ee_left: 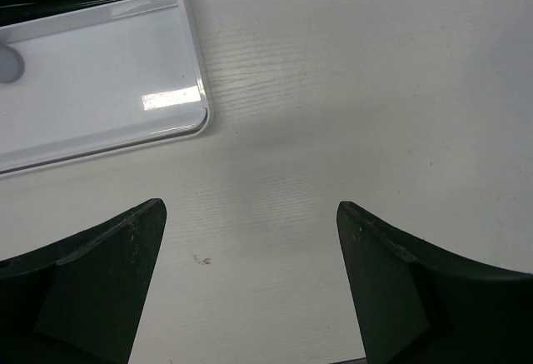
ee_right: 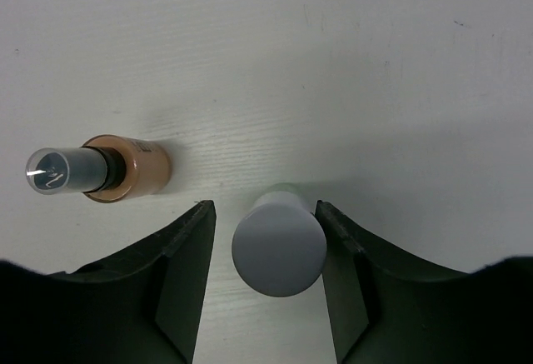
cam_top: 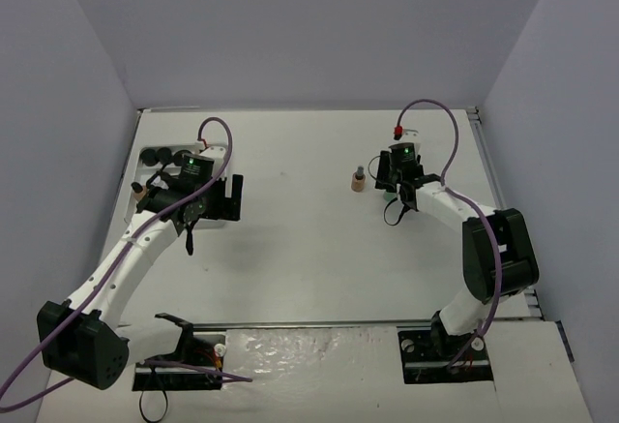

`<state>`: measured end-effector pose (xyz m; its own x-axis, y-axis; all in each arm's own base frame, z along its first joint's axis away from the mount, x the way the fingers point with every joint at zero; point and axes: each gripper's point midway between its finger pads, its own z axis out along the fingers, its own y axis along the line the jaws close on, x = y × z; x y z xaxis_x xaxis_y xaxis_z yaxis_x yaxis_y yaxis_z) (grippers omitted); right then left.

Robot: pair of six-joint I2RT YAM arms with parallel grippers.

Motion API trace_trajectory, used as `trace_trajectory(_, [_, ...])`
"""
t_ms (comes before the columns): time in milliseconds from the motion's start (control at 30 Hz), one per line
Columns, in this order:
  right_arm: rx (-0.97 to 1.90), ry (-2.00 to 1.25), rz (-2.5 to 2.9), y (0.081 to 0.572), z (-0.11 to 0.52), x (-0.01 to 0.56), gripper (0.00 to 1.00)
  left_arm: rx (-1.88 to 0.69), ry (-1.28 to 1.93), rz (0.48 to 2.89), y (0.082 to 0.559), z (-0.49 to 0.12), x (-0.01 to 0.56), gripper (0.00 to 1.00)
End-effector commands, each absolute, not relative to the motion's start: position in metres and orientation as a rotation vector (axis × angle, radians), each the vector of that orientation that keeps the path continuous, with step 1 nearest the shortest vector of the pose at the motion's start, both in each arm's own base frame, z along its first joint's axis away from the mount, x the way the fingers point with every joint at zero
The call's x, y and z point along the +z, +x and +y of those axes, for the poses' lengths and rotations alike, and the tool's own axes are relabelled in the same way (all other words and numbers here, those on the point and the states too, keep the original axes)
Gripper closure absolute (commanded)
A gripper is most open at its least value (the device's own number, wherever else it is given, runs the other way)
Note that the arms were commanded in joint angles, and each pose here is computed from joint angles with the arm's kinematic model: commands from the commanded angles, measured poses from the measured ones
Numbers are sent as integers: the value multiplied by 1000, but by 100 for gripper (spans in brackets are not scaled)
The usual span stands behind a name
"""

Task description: Organize the makeup

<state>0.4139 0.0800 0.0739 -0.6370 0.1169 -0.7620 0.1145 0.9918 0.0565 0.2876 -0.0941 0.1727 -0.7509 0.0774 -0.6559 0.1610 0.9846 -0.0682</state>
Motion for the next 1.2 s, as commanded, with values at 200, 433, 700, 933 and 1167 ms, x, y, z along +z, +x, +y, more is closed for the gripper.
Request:
trace_trajectory(200, [-54, 137, 2171, 414, 68, 93, 98, -182, 159, 2320, 300, -97, 199, 19])
trace_trajectory(433, [31, -56, 2093, 391, 109, 129, 100, -201, 141, 2294, 303, -99, 214, 19])
trace_trajectory(700, [309, -429, 1928, 365, 232, 176, 100, -170, 99, 2291, 302, -90, 229, 19])
trace_trajectory(933, [446, -733, 1853, 353, 327, 163, 100, -105, 17, 2294, 288, -65, 241, 19])
trace_trajectory(1167, [511, -873, 1798, 344, 376, 150, 100, -96, -41, 2293, 270, -49, 245, 19])
